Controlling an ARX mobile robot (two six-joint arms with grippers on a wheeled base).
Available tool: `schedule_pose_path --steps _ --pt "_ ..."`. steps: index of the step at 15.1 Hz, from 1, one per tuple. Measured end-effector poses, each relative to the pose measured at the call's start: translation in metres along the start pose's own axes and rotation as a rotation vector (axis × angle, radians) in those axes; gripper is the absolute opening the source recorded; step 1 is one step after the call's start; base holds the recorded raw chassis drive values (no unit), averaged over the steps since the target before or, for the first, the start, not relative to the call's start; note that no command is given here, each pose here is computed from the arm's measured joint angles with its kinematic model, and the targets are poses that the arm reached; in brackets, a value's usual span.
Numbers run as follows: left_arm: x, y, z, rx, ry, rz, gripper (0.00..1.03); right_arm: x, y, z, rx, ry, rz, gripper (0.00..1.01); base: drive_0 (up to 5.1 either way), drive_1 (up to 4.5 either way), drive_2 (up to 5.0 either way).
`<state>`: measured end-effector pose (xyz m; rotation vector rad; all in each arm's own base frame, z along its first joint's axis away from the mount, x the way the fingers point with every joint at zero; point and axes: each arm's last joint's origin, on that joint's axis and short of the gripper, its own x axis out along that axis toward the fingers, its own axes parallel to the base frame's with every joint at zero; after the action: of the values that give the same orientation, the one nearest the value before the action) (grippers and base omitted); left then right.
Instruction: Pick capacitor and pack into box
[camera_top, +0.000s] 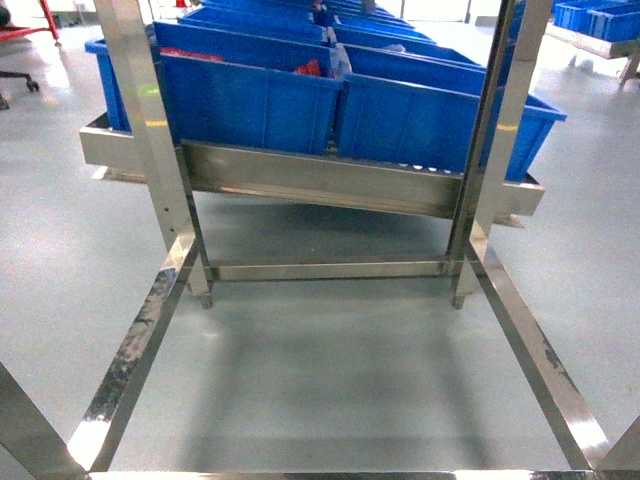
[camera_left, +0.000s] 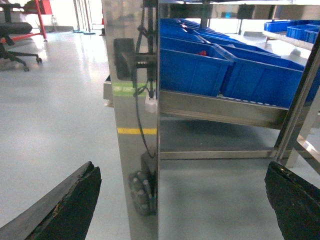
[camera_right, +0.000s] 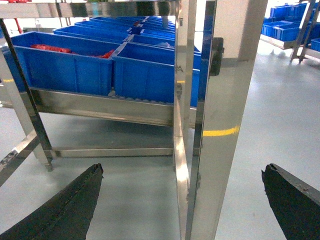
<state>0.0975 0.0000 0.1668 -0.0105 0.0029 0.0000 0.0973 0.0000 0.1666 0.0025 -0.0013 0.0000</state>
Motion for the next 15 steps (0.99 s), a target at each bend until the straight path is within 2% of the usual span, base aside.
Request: schedule_pose_path --steps 15 --pt "0.0 0.0 -0.0002 0.0 0.002 0.0 0.98 0.0 0.0 -0.0001 0.0 0.001 0.0 0.98 0.0 0.0 0.0"
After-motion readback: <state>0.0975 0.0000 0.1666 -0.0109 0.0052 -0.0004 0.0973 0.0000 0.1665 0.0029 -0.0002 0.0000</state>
